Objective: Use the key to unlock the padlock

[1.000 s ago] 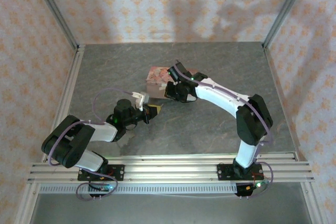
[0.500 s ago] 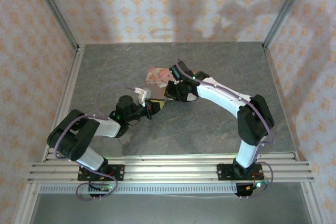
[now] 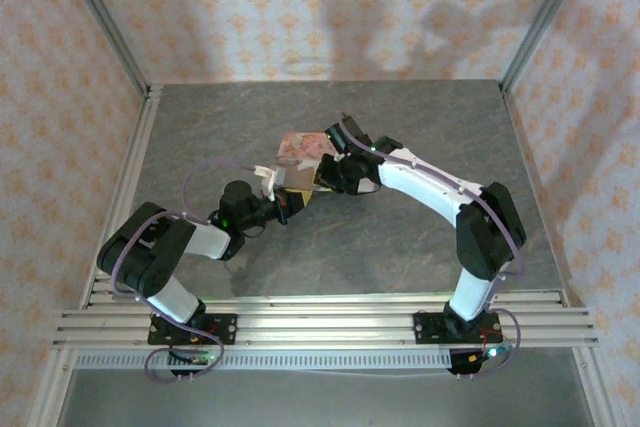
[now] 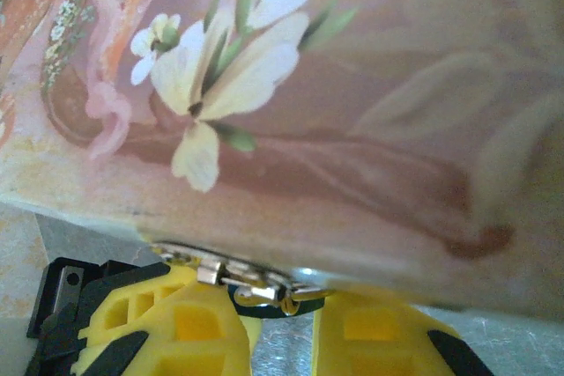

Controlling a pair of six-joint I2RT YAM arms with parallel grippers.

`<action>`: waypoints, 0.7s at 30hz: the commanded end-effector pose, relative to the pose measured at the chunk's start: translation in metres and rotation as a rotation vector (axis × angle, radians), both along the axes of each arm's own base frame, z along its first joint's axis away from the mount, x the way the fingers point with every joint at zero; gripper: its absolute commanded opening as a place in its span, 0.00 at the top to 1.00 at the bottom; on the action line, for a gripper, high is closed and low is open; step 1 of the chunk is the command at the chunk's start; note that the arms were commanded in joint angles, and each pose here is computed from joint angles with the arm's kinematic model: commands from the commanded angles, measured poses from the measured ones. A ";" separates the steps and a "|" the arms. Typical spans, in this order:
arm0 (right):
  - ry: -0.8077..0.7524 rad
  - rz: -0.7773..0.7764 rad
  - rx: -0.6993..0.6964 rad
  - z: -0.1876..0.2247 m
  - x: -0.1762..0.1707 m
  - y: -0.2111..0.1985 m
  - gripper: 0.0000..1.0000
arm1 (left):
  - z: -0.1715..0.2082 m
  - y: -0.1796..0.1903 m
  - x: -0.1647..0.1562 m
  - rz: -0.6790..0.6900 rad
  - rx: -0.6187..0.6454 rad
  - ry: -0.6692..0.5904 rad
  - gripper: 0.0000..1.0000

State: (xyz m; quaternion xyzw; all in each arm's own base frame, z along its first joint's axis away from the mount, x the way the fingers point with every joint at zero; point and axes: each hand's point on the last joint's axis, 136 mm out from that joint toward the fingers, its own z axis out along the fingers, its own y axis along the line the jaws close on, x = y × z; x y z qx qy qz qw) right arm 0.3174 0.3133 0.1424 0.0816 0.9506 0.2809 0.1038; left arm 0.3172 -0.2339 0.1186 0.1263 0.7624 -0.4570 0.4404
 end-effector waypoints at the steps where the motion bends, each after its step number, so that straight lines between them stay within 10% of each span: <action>1: -0.066 0.001 0.073 0.029 0.005 0.005 0.99 | 0.023 -0.002 0.006 -0.010 -0.036 -0.073 1.00; 21: -0.056 -0.003 0.107 0.032 0.005 0.011 0.99 | 0.025 -0.004 0.005 -0.030 -0.034 -0.078 1.00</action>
